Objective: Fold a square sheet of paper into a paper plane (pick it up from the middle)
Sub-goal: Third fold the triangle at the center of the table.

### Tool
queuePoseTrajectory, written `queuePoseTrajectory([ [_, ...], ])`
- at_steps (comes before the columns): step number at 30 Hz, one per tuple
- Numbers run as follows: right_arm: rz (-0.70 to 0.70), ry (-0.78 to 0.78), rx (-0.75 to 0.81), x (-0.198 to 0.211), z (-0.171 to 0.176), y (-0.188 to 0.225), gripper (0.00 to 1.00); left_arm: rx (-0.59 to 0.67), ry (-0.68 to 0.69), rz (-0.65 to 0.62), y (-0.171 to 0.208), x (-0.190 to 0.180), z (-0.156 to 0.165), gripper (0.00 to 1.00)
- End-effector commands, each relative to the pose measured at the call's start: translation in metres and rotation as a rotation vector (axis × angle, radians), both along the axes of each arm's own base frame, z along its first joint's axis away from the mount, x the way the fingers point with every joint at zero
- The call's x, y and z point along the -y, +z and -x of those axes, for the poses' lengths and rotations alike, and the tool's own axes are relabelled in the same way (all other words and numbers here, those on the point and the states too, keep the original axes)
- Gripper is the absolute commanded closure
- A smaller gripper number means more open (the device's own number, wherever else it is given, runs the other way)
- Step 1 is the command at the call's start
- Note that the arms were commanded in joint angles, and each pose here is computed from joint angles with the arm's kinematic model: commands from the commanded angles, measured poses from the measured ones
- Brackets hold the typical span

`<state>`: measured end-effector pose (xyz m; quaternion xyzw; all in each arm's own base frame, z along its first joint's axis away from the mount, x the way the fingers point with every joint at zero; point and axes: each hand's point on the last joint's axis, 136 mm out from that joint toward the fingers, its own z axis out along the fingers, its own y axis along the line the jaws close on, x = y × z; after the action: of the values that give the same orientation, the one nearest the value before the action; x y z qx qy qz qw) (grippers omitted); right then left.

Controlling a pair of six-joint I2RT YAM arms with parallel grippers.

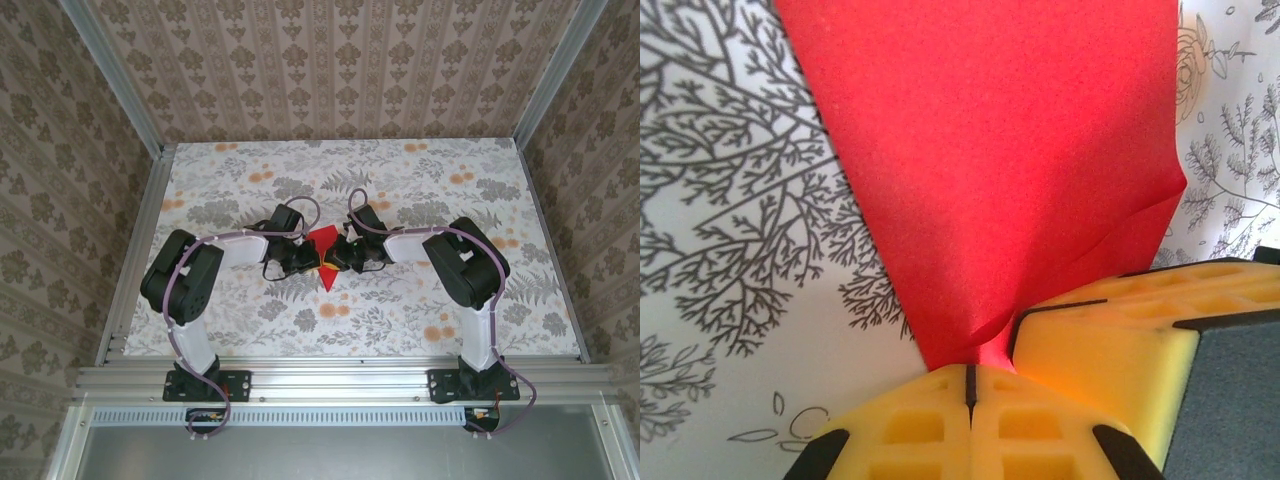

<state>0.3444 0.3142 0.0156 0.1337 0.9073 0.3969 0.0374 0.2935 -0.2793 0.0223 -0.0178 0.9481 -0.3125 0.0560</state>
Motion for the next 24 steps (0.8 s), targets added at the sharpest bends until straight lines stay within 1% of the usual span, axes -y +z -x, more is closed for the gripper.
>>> queuePoseTrajectory([
  [1, 0.099, -0.032, -0.083, 0.016, 0.014, -0.028, 1.00, 0.042, 0.015, 0.033, 0.012, 0.007, -0.010, 0.99],
  [7, 0.099, -0.031, -0.082, 0.016, 0.014, -0.028, 1.00, 0.029, 0.033, 0.009, 0.003, 0.004, -0.011, 0.99],
  [12, 0.095, -0.031, -0.080, 0.016, 0.014, -0.026, 1.00, -0.002, 0.037, -0.052, -0.010, -0.003, -0.007, 1.00],
  [15, 0.073, -0.025, -0.061, 0.013, 0.012, -0.016, 1.00, -0.015, 0.027, -0.100, -0.016, -0.009, -0.003, 1.00],
  [17, 0.033, -0.016, -0.023, 0.007, 0.007, -0.003, 1.00, -0.022, 0.019, -0.122, -0.020, -0.011, 0.000, 1.00],
  [20, -0.065, 0.022, 0.050, -0.005, 0.003, 0.027, 1.00, -0.031, 0.016, -0.151, -0.024, -0.015, 0.004, 1.00],
  [24, -0.178, 0.099, 0.119, -0.014, 0.016, 0.057, 0.97, -0.035, 0.016, -0.173, -0.028, -0.018, 0.006, 1.00],
])
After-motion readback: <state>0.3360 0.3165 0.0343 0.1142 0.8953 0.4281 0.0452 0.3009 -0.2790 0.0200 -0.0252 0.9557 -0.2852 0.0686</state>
